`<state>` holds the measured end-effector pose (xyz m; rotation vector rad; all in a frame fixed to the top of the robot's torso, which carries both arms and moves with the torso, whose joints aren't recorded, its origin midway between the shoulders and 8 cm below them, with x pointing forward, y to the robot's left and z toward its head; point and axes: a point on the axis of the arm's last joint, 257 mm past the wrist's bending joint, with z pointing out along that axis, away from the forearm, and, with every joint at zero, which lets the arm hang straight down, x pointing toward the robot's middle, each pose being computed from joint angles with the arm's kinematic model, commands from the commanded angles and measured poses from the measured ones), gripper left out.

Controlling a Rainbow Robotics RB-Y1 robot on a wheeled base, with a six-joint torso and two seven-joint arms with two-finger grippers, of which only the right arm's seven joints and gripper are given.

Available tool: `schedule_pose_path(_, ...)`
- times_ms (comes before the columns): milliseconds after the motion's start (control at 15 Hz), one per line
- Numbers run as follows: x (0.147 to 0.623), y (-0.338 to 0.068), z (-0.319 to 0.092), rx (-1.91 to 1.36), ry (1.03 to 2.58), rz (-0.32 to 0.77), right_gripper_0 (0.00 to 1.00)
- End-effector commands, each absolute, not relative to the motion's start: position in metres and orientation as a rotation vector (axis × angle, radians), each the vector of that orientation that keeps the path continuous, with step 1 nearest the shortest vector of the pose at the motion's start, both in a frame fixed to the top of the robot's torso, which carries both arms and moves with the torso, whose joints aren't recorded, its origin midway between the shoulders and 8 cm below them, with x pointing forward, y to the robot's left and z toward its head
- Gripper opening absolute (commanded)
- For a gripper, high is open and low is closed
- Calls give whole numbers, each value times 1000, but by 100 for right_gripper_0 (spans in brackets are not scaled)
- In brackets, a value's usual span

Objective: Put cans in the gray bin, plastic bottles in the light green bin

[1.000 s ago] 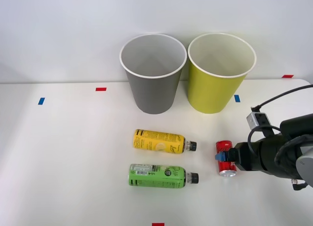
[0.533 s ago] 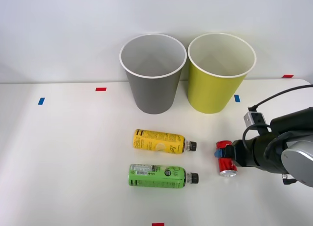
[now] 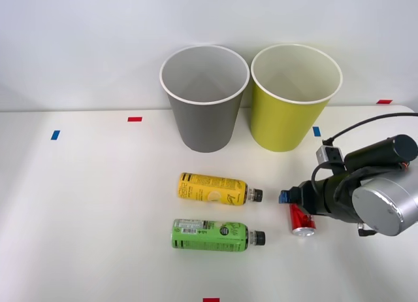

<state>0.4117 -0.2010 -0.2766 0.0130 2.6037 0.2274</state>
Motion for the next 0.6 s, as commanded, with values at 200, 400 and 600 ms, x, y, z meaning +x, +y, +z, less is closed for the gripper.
schedule_pose_path(200, 420, -195, -289, 17, 2626, 203, 100)
schedule_pose_path(400, 427, -194, -297, 34, 2633, 177, 100)
schedule_pose_path(600, 430, -199, -302, 54, 2639, 149, 100)
